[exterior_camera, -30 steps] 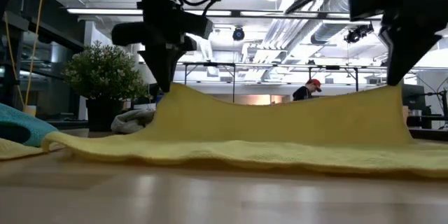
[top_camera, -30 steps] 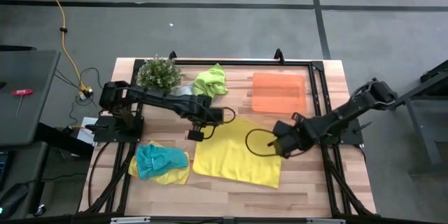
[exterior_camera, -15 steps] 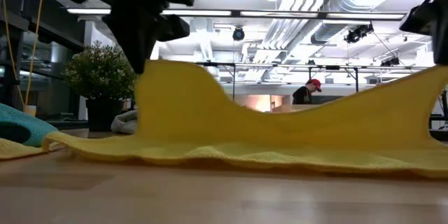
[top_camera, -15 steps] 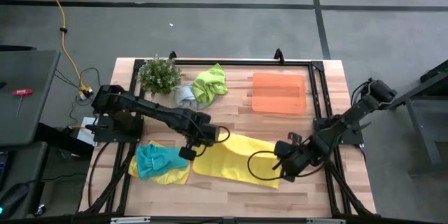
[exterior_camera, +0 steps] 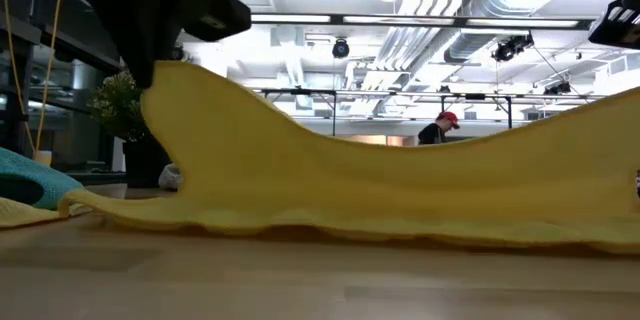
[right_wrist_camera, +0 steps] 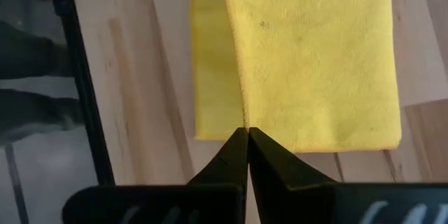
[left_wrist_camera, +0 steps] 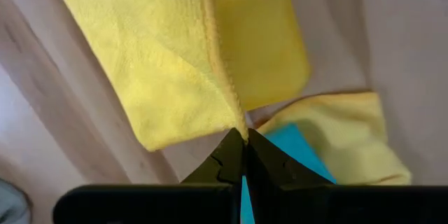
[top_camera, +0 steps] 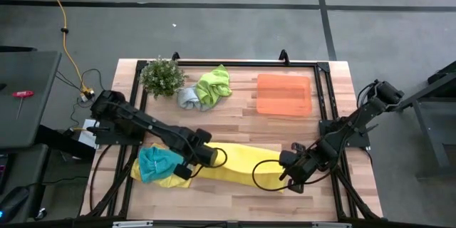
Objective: Fold microfiber towels
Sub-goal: Fold the right yellow microfiber cloth
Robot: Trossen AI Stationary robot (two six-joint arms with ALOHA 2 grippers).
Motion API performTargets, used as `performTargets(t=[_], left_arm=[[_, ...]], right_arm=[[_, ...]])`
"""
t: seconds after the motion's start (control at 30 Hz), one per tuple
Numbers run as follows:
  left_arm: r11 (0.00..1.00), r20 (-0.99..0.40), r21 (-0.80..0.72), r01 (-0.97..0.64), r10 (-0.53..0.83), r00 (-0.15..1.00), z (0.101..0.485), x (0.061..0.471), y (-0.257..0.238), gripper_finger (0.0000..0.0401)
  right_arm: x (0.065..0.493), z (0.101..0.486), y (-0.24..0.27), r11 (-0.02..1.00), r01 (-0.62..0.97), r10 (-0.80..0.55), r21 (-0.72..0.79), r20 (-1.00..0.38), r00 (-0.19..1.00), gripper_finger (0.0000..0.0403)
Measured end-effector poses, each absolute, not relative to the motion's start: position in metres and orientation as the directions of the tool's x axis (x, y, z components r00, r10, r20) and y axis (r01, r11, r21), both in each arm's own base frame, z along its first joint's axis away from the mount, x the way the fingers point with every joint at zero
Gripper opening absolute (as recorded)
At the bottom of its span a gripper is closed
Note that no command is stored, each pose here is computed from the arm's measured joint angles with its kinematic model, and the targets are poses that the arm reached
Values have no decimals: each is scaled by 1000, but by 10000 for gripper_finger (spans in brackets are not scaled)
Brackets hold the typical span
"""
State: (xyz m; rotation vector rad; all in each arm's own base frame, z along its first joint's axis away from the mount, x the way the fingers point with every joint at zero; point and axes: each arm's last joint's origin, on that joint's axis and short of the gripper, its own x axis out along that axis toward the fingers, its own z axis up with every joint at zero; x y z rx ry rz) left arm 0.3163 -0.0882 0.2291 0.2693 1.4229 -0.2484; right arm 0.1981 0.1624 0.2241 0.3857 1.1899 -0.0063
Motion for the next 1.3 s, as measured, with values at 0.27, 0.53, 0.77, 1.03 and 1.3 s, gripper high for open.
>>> performTargets(t=[0.27,0.53,0.77,1.03,1.3], left_arm=[[941,-992,10,339,-33,123,227,316,-96,0],[915,-999,7,404,-15,51,205,323,-98,0],[913,-1000,-19,407,-23,6,192,326,-100,0],[916,-999,-26,399,-13,-34,191,322,-99,0],[909,-999,-28,416,-11,-41,191,322,-99,1]], right_arm=[[198,225,164,928,186,241,324,-900,362,0],[198,224,164,924,190,253,333,-902,350,0],[198,224,165,919,186,273,347,-902,334,0],[198,224,165,912,208,273,353,-902,333,0],[198,224,165,913,208,272,352,-902,334,0]])
